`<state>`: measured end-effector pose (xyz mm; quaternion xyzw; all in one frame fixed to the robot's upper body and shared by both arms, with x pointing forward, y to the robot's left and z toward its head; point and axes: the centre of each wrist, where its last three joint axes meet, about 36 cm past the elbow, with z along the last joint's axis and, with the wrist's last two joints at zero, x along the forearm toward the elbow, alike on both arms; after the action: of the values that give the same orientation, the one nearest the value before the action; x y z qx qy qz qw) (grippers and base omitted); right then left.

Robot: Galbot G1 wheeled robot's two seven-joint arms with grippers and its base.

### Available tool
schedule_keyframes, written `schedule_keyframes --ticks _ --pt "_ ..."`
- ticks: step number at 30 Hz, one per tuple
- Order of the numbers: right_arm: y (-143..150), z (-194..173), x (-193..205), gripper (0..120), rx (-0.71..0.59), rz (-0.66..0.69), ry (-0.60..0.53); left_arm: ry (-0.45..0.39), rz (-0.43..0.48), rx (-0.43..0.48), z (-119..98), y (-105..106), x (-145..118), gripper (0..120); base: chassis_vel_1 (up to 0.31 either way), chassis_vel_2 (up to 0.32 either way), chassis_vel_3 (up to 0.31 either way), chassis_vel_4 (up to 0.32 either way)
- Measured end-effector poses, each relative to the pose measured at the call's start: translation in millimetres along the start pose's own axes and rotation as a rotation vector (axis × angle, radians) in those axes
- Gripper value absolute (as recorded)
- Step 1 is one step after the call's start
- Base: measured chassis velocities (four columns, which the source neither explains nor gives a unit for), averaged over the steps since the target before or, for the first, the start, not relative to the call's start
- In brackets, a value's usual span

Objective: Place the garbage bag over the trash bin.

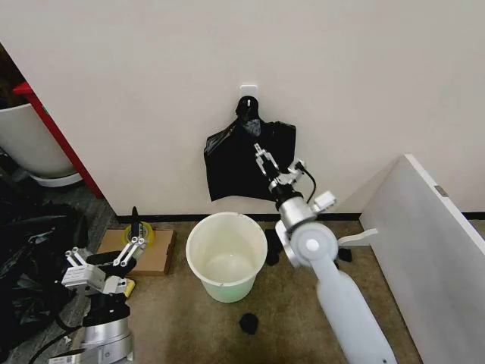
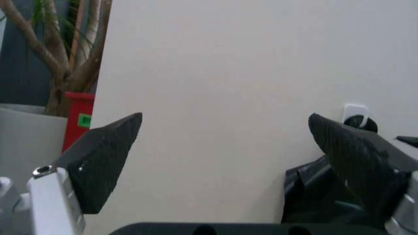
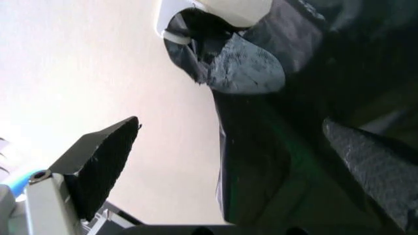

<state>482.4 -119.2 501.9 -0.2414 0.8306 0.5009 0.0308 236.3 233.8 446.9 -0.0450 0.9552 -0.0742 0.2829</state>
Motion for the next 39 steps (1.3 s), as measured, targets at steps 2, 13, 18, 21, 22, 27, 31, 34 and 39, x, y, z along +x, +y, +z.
schedule_keyframes --ticks 2,13,18,21,22,27,31,34,39 --pt "-3.8 0.4 -9.5 100 0.002 0.004 -0.005 0.0 -0.004 0.014 0.4 -0.7 -0.5 100 0.0 0.0 0.0 0.0" --pt "-16.1 -5.9 -55.1 99 0.003 0.008 -0.055 0.073 -0.14 -0.107 5.2 2.1 2.9 100 0.0 0.0 0.0 0.0" --pt "-20.0 -1.6 -57.2 86 0.011 0.008 -0.054 0.077 -0.151 -0.109 5.7 2.3 2.1 100 0.0 0.0 0.0 0.0" --pt "-20.2 -0.5 -56.7 72 0.01 -0.005 -0.061 0.077 -0.154 -0.112 5.8 2.7 1.8 100 0.0 0.0 0.0 0.0" --pt "-20.3 -0.3 -56.1 69 0.01 -0.01 -0.063 0.077 -0.155 -0.113 6.2 2.9 1.9 100 0.0 0.0 0.0 0.0" --pt "-20.0 0.3 -54.4 52 0.017 -0.031 -0.072 0.082 -0.158 -0.123 8.3 3.7 3.0 100 0.0 0.0 0.0 0.0" --pt "-20.4 1.1 -52.7 35 0.02 -0.042 -0.081 0.085 -0.156 -0.13 9.3 3.7 3.6 100 0.0 0.0 0.0 0.0" --pt "-21.8 1.2 -51.3 27 0.023 -0.046 -0.084 0.086 -0.156 -0.133 9.5 3.7 3.7 100 0.0 0.0 0.0 0.0" --pt "-25.5 1.5 -49.2 7 0.04 -0.076 -0.1 0.09 -0.154 -0.142 11.0 5.0 4.0 100 0.0 0.0 0.0 0.0"
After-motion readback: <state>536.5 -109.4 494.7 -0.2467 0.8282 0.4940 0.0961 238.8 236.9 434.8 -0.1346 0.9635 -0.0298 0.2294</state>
